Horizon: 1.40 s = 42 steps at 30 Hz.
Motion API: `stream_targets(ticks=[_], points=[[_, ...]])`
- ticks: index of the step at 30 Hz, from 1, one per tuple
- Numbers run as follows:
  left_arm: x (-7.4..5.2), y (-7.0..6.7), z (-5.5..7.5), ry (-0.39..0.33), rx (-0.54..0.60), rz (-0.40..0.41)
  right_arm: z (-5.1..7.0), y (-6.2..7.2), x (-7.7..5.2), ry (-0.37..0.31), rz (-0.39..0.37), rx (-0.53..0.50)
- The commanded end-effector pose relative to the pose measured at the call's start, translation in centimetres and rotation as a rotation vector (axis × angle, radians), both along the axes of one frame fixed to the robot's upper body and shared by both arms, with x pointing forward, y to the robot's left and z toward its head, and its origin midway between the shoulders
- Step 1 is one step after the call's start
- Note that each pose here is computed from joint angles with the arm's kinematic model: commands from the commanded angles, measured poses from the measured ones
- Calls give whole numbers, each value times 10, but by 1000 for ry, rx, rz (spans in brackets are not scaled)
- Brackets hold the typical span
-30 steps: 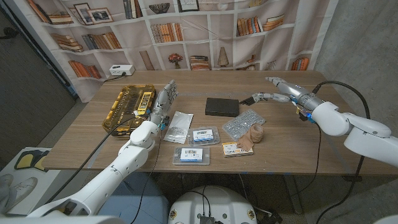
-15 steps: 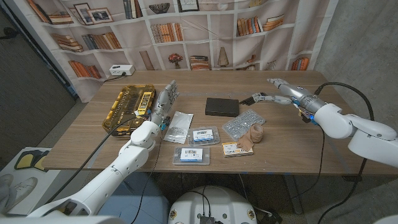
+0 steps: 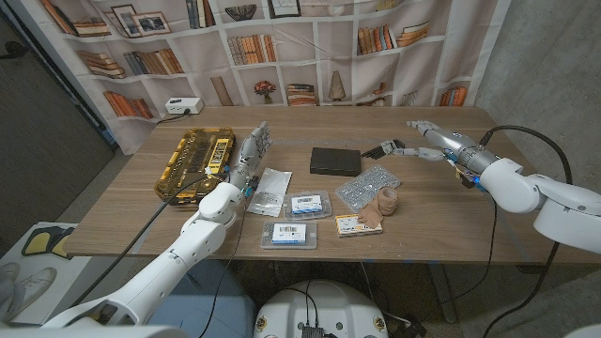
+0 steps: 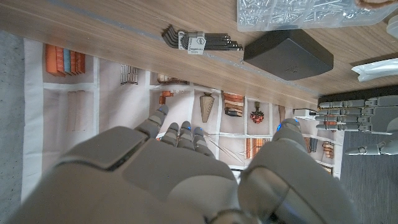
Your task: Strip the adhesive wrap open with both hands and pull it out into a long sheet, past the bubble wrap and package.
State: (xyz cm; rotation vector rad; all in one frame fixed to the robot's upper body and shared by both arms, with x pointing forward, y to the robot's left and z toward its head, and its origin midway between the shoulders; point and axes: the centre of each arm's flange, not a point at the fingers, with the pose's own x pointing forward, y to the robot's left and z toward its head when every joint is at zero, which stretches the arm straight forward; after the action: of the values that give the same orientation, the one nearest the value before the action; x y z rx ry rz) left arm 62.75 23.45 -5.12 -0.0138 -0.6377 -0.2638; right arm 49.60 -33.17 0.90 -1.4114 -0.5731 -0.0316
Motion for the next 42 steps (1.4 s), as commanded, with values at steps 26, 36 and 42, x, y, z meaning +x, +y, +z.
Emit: stream_targets(ticks=[26, 36, 42], points=[[-3, -1, -8, 10, -9, 1, -6, -2, -14, 30, -62, -137], [-2, -4, -10, 10, -15, -2, -11, 1, -17, 46, -72, -181], [-2, -6, -14, 11, -24, -5, -13, 4, -18, 55, -83, -211]])
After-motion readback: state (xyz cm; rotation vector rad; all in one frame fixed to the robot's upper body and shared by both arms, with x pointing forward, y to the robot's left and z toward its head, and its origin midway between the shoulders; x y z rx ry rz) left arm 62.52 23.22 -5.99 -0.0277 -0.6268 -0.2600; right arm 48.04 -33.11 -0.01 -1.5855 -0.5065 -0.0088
